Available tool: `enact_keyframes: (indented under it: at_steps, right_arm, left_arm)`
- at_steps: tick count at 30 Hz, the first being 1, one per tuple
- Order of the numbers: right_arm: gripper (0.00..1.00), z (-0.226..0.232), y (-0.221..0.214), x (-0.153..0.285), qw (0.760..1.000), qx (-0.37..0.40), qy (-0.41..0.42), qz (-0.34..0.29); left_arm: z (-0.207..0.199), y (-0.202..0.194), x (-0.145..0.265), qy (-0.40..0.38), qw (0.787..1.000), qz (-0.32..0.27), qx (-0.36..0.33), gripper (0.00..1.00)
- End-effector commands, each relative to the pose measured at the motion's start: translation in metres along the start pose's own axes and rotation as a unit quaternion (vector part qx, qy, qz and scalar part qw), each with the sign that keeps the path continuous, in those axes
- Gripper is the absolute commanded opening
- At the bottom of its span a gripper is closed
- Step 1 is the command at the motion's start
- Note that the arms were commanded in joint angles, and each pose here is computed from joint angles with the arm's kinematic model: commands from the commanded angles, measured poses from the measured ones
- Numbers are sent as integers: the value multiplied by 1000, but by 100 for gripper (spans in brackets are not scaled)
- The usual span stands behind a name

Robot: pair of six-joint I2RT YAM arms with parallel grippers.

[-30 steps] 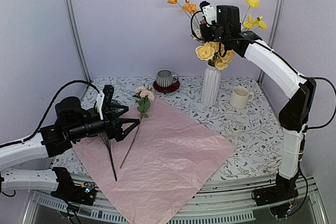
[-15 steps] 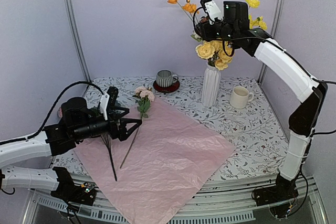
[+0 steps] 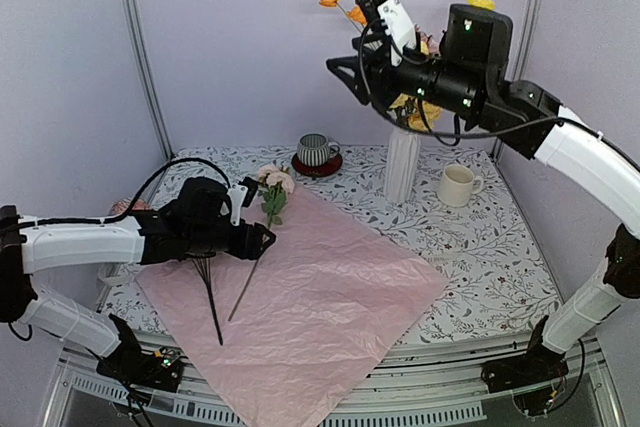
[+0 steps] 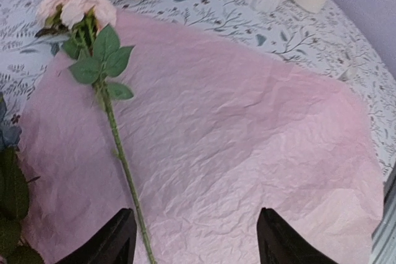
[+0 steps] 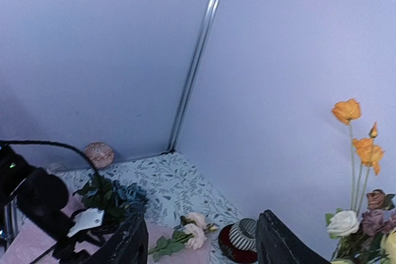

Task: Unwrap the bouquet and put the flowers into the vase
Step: Pick up the fake flower from the flattened wrapping paper.

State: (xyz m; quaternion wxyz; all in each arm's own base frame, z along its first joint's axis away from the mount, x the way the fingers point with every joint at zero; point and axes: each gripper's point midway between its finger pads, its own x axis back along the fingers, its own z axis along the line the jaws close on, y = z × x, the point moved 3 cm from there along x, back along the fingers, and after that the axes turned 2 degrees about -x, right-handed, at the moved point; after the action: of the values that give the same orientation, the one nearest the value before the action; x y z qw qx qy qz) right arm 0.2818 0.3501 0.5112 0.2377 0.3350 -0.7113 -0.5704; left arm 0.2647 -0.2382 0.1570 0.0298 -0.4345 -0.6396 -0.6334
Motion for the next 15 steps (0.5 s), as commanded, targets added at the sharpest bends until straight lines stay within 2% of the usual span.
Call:
enact_keyframes:
  at_steps: [1,7,10,15]
  right_arm:
    - [61,43,-23,11,998,-14,62,-14]
    - [62,59,-64,31,995,-52,82,-22]
    - [62,67,-92,34,993,-65,93,-8]
    - [62,89,-151,32,988,-79,125,39]
  left_arm:
    - [27,-9,-16,75,996,49,28,68]
    - [48,-17,-44,140,984,108,34,63]
    - [57,-24,-61,160,976,143,39,58]
    - [67,-34,-84,187,965,182,33,57]
